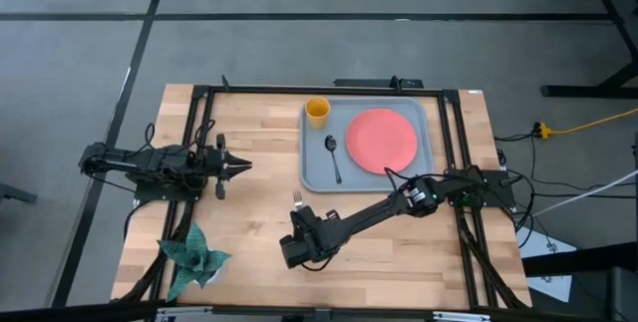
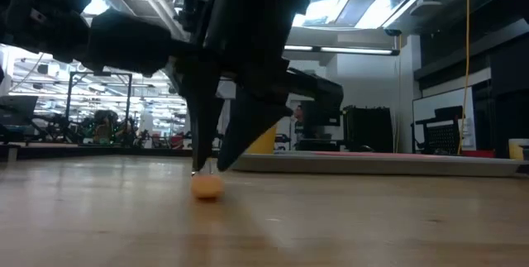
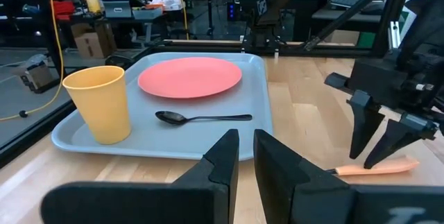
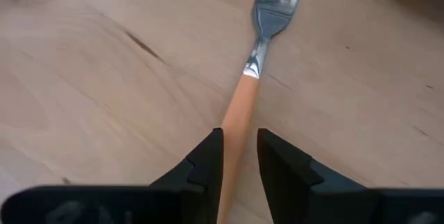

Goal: Pick and place plate/cup/fork/spoon on tray
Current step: Put the orange fork on the gray tray to the left of the black spoon

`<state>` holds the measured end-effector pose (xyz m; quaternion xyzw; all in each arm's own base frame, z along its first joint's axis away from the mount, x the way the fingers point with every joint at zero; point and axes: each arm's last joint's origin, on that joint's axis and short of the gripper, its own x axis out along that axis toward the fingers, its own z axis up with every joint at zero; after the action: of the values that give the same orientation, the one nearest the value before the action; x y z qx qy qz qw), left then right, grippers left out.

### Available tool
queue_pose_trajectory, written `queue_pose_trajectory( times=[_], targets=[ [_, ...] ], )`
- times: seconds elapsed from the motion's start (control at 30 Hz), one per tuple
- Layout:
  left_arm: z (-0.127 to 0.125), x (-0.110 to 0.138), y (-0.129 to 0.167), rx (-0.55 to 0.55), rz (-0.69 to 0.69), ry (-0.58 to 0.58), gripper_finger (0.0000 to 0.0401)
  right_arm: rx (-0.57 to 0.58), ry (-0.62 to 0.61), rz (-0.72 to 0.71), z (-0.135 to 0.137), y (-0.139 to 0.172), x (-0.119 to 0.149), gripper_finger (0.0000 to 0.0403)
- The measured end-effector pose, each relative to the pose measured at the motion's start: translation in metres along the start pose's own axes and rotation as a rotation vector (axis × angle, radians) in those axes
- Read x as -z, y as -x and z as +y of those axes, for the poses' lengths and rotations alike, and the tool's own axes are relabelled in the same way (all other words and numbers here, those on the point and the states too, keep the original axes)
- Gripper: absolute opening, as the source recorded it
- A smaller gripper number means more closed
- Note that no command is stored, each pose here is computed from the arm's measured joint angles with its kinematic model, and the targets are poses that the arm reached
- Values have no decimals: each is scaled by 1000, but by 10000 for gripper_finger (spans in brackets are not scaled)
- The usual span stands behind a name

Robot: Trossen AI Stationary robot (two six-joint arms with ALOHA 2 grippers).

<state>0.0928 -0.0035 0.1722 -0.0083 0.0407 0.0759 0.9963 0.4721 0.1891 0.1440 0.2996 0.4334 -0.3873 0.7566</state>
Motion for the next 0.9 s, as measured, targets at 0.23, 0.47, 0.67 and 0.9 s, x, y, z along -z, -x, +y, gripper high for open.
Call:
queue_pose_trajectory(
  times=[0.23,0.47,0.67,0.9],
  targets=[
    [0,0,0,0,0,0,39,3,1,-6,0,-2,1,94],
    [0,0,0,0,0,0,39,18,7,-50,-1,-2,0,102],
    [0,0,0,0,0,0,39,6,1,-9,0,-3,-1,103],
    [0,0,0,-1,0,0,39,3,-7,36,1,-16,0,103]
  ],
)
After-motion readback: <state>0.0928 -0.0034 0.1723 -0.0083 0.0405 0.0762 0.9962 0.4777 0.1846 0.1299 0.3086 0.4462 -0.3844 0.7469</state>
